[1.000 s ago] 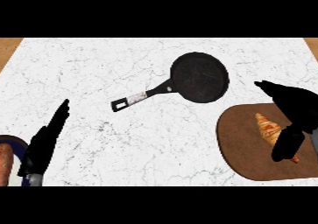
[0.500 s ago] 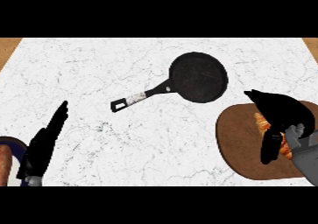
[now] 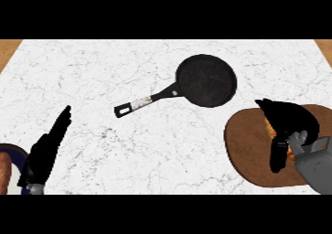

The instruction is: Pick the croissant from the cutting board and place it in the pan

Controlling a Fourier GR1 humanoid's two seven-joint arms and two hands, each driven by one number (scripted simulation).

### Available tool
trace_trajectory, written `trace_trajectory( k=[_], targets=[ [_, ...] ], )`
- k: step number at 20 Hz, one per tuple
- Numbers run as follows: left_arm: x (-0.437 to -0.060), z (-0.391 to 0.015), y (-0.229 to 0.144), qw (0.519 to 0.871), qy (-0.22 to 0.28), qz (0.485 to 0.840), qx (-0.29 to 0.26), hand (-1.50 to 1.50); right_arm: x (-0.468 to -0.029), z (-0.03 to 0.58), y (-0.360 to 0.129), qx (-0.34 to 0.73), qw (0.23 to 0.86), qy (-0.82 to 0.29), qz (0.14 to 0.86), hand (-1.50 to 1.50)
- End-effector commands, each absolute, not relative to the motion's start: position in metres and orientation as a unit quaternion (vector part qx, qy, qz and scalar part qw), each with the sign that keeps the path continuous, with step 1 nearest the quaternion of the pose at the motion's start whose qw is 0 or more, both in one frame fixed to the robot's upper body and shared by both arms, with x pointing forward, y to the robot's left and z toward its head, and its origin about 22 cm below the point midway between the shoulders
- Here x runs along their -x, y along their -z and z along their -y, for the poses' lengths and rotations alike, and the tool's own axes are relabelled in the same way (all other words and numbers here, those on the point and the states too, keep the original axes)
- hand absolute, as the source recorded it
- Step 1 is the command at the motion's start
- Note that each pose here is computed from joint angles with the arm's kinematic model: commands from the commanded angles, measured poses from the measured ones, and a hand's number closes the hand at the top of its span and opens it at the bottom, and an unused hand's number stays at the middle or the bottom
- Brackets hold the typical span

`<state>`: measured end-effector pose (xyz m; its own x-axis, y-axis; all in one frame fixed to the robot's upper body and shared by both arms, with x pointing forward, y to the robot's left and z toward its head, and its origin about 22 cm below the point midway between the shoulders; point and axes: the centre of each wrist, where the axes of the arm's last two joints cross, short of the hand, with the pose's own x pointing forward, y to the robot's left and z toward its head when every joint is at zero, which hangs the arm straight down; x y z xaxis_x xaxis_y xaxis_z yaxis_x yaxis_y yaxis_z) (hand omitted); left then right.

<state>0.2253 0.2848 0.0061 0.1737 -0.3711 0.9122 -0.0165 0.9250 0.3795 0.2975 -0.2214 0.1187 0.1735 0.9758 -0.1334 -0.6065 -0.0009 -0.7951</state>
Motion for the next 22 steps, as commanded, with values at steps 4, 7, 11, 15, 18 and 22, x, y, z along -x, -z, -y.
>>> trace_trajectory(
  k=[4,7,11,15,18,22],
  targets=[
    [-0.220,-0.290,-0.002,0.749,0.121,0.631,-0.158,0.00,-0.288,0.226,-0.106,0.422,0.664,-0.597,0.158,-1.50],
    [-0.216,-0.288,-0.009,0.751,0.120,0.630,-0.154,0.00,-0.301,0.218,-0.099,0.422,0.665,-0.598,0.148,-1.50],
    [-0.210,-0.298,-0.006,0.753,0.118,0.630,-0.151,0.00,-0.298,0.232,-0.092,0.422,0.670,-0.593,0.149,-1.50],
    [-0.212,-0.281,-0.019,0.747,0.112,0.635,-0.161,0.00,-0.279,0.236,-0.066,0.422,0.669,-0.599,0.129,-1.50],
    [-0.218,-0.279,-0.005,0.750,0.121,0.631,-0.157,0.00,-0.299,0.249,-0.062,0.424,0.671,-0.592,0.143,-1.50],
    [-0.228,-0.278,0.002,0.752,0.116,0.630,-0.152,0.00,-0.301,0.255,-0.062,0.420,0.674,-0.591,0.142,-1.50]
  ],
)
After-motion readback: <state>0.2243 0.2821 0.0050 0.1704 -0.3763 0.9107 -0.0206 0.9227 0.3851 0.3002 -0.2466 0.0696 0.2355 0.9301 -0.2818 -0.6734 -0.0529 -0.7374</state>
